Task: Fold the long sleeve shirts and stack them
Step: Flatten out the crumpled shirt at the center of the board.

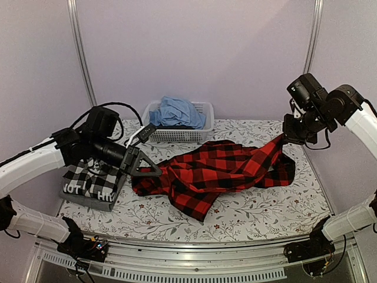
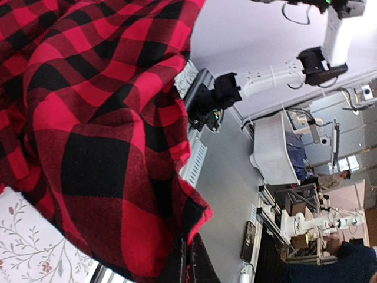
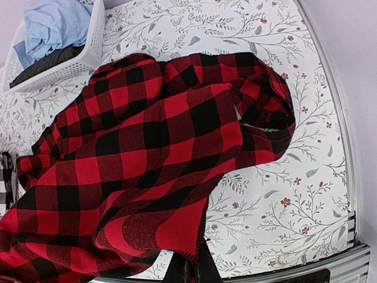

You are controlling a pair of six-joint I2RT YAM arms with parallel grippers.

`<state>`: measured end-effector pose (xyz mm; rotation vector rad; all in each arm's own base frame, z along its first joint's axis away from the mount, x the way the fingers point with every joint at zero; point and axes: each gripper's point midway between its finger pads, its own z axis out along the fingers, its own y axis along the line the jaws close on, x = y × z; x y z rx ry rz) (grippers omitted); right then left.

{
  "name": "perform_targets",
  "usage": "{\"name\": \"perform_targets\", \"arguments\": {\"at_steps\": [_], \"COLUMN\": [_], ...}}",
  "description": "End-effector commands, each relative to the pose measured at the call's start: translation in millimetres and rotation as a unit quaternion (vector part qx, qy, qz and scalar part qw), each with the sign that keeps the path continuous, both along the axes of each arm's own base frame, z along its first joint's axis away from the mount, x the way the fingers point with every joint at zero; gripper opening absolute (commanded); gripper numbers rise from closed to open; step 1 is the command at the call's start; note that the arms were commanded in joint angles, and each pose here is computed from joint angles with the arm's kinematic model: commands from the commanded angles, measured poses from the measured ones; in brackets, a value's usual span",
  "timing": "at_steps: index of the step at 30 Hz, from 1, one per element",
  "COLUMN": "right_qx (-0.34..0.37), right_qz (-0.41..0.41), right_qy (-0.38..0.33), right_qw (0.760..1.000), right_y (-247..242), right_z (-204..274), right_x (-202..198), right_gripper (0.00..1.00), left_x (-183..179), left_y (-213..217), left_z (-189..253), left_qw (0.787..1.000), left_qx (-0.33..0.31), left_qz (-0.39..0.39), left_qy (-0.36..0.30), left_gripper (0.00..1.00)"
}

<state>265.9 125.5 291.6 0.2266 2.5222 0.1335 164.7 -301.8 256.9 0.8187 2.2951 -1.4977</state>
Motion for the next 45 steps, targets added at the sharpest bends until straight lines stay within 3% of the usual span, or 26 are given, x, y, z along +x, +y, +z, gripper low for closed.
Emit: {"name": "perform_targets", "arguments": {"at_steps": [1, 7, 10, 11, 12, 13, 16, 18, 21, 24, 32, 40, 45], "right_qx": [0.033, 0.072, 0.092, 0.097, 0.107, 0.110, 0.105, 0.085, 0.063, 0.059, 0.059, 0.053, 0.075], "right_qz": [0.059, 0.138, 0.156, 0.160, 0.162, 0.162, 0.156, 0.147, 0.137, 0.115, 0.099, 0.042, 0.010], "right_qy": [0.041, 0.151, 0.192, 0.206, 0.210, 0.211, 0.178, 0.136, 0.060, 0.025, -0.043, -0.002, 0.019], "right_qw": [0.997, 0.976, 0.965, 0.961, 0.958, 0.958, 0.966, 0.976, 0.987, 0.991, 0.992, 0.998, 0.997], "right_y": [8.2, 35.8, 44.3, 45.5, 46.8, 46.9, 47.5, 49.7, 59.3, 59.7, 86.9, 66.1, 46.9], "right_z": [-0.6, -64.2, -101.6, -112.8, -118.4, -122.1, -113.5, -101.3, -86.5, -97.6, -130.9, -207.8, -235.9], "right_x": [-29.6, -83.2, -114.1, -123.1, -129.3, -132.2, -119.5, -95.7, -49.5, 2.5, 108.3, 176.4, 196.1], "right_gripper": [0.00, 0.00, 0.00, 0.00, 0.04, 0.08, 0.35, 0.52, 0.61, 0.61, 0.47, 0.40, 0.31], "left_x": [-43.9, -75.3, -80.4, -79.3, -75.6, -68.5, -37.3, -6.0, 46.5, 92.1, 190.7, 237.8, 253.1], "left_y": [-4.5, 0.1, 10.8, 13.9, 16.5, 18.8, 23.6, 26.9, 28.1, 19.2, -9.9, -37.7, -35.0], "left_z": [6.7, -42.3, -71.7, -78.2, -83.3, -87.6, -89.4, -85.0, -79.3, -92.6, -137.0, -190.0, -224.7], "left_qw": [0.996, 0.991, 0.987, 0.986, 0.985, 0.985, 0.982, 0.979, 0.973, 0.964, 0.942, 0.939, 0.933], "left_qx": [-0.020, 0.048, 0.089, 0.102, 0.117, 0.134, 0.167, 0.174, 0.169, 0.176, 0.184, 0.179, 0.193], "left_qz": [-0.074, -0.085, -0.065, -0.055, -0.041, -0.023, 0.035, 0.084, 0.155, 0.197, 0.278, 0.290, 0.303], "left_qy": [0.039, 0.094, 0.119, 0.122, 0.120, 0.110, 0.082, 0.065, 0.035, 0.008, -0.040, -0.042, -0.017], "left_gripper": [0.00, 0.00, 0.12, 0.22, 0.34, 0.39, 0.58, 0.58, 0.54, 0.50, 0.39, 0.38, 0.35]}}
